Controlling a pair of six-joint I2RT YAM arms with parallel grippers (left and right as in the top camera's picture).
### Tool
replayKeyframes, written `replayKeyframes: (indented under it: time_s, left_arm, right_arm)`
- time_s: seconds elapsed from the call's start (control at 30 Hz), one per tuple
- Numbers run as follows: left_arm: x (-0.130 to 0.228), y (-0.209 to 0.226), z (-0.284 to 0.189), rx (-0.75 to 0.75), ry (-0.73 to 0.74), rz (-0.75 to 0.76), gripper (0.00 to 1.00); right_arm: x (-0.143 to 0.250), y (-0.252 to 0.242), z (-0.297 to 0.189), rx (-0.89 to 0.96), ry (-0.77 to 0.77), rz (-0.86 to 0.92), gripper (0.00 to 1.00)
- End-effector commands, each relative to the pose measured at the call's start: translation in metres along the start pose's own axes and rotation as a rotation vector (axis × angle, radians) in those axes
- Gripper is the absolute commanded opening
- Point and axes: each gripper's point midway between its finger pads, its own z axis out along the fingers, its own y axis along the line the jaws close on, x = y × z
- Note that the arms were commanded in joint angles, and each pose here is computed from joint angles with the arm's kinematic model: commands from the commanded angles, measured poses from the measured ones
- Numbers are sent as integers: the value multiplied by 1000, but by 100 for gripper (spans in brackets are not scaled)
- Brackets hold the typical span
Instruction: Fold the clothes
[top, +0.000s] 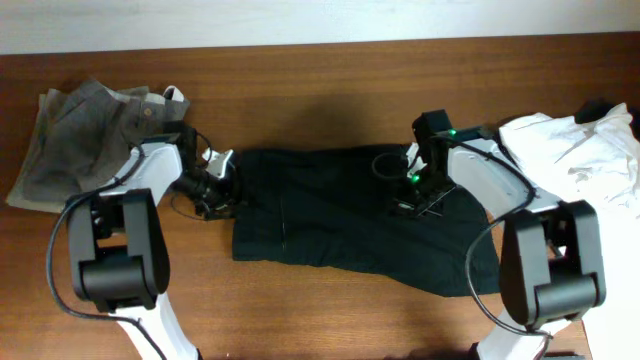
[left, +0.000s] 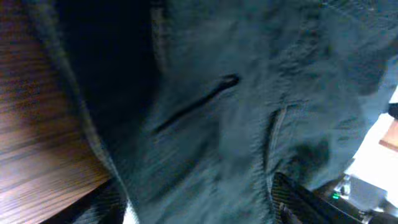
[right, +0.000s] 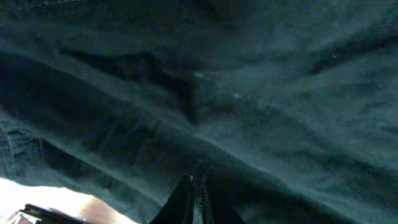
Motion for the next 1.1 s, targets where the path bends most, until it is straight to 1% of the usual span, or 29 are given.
replayKeyframes:
  time_s: [0.0,0.03,0.1,0.13,0.2,0.23,0.27,0.3,0.37,0.43,0.47,0.5,0.53,0.57,0.6,0.63,0.77,0.8,0.87,0.9,1.0,1.07]
  left_arm:
    - [22,12,50,-16,148,-47,56]
    - [24,12,56,-18,161,-43,48]
    - [23,10,61,-21,163,-26,28]
    - [22,9,61,-21,162,-23,0]
    - [20,10,57,-20,157,-29,1]
    - [17,10,47,-21,157,-50,0]
    - [9,8,27,-16,152,-59,1]
    - [1,11,-4,-62,145,-72,0]
    - [-12,16,-61,-204,126,-53,1]
    - [-33,7,-125,-356,44,-9,1]
    - [-43,-3,-147,-385,-11,17,0]
    - [-54,-23,-175,-399,-94,58,1]
    - [-59,-39,-191,-405,-147,93,0]
    - [-62,-47,-196,-407,-170,115,1]
    - [-65,-56,-194,-409,-181,141,0]
    - [-67,-63,-182,-406,-164,156,0]
    - [-72,-86,-136,-395,-110,106,0]
    - [-70,-98,-121,-367,-86,100,0]
    - [-65,-124,-95,-303,-39,144,1]
    - [-63,-136,-80,-295,-21,165,0]
    - [-55,-165,-54,-300,6,252,1]
    - [-52,-172,-46,-320,7,265,0]
  right_arm:
    - [2,6,7,4,5,-9,10]
    - [2,7,7,2,4,-13,9]
    - [2,7,7,3,4,-13,9]
    - [2,7,7,3,4,-13,8]
    - [3,7,7,4,6,-13,6]
    - [2,6,6,6,2,-11,5]
    - [1,4,1,1,-7,0,4]
    - [-1,1,-9,-7,-26,21,4]
    - [-7,-7,-31,-26,-71,59,4]
    - [-13,-15,-46,-42,-112,85,4]
    - [-15,-19,-54,-50,-133,102,4]
    - [-17,-25,-60,-55,-148,121,4]
    - [-18,-28,-62,-57,-150,131,4]
    - [-18,-30,-62,-55,-149,138,4]
    - [-18,-30,-62,-55,-147,135,4]
    - [-17,-30,-62,-53,-144,135,4]
    - [-15,-30,-61,-51,-136,134,4]
    - [-15,-30,-61,-50,-137,134,4]
    - [-15,-30,-62,-51,-138,133,4]
    - [-16,-30,-61,-50,-142,129,4]
    - [-27,-38,-55,-15,-170,125,4]
    - [-33,-36,-39,-15,-162,109,5]
